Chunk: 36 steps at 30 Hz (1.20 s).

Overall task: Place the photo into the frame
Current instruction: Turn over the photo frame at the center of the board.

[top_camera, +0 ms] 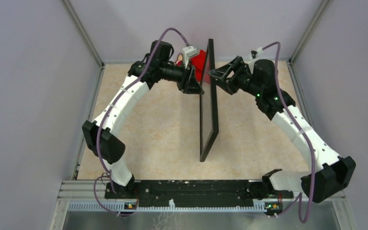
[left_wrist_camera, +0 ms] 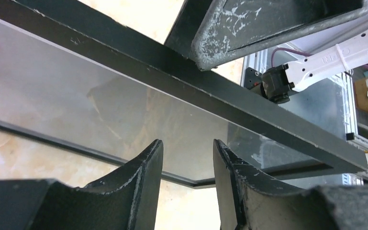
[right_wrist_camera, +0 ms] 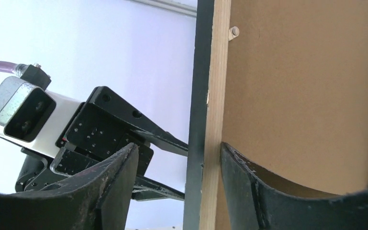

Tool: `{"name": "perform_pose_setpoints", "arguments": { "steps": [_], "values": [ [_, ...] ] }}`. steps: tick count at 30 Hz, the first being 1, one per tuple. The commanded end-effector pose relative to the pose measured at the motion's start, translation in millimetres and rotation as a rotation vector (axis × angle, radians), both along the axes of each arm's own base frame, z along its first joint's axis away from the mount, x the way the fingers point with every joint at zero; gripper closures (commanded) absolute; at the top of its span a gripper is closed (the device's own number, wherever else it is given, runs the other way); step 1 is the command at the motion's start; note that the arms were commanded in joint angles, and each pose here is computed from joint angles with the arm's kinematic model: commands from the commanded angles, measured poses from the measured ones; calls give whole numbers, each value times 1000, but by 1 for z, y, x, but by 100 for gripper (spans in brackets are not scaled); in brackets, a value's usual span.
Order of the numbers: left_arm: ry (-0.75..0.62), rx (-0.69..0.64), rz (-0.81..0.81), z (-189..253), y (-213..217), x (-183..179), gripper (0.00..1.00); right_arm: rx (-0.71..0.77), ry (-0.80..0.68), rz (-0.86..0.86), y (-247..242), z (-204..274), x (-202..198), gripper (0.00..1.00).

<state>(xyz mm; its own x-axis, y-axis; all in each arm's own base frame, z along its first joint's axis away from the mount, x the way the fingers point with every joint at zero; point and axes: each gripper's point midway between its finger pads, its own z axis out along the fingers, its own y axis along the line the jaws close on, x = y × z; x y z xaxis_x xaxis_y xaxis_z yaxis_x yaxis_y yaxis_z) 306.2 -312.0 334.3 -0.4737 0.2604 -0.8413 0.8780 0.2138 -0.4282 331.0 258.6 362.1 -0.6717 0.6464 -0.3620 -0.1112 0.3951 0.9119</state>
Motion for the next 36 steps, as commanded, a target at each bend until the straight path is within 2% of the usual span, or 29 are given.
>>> {"name": "perform_pose_setpoints", "arguments": {
  "steps": [1, 5, 8, 14, 18, 28, 36],
  "values": [
    [-11, 12, -28, -1, -25, 3, 50, -20, -113, 39, -28, 34, -19, 36],
    [-9, 7, -59, -3, -37, 4, 50, -89, -82, 27, -46, 25, -20, 36],
    [-12, 28, -54, -11, -33, 6, 50, -202, -47, -4, -62, 12, -20, 37],
    [19, 41, -12, -33, -7, 18, 51, -447, 19, -39, -94, -20, -23, 49],
    [40, 39, 23, -46, 11, 30, 51, -571, 63, -56, -111, -41, -27, 51],
    [83, 53, 45, -75, 32, 39, 51, -757, 123, -108, -147, -69, -40, 61],
    [89, 69, 60, -87, 43, 42, 52, -823, 166, -106, -157, -101, -46, 65]
  ]
}}
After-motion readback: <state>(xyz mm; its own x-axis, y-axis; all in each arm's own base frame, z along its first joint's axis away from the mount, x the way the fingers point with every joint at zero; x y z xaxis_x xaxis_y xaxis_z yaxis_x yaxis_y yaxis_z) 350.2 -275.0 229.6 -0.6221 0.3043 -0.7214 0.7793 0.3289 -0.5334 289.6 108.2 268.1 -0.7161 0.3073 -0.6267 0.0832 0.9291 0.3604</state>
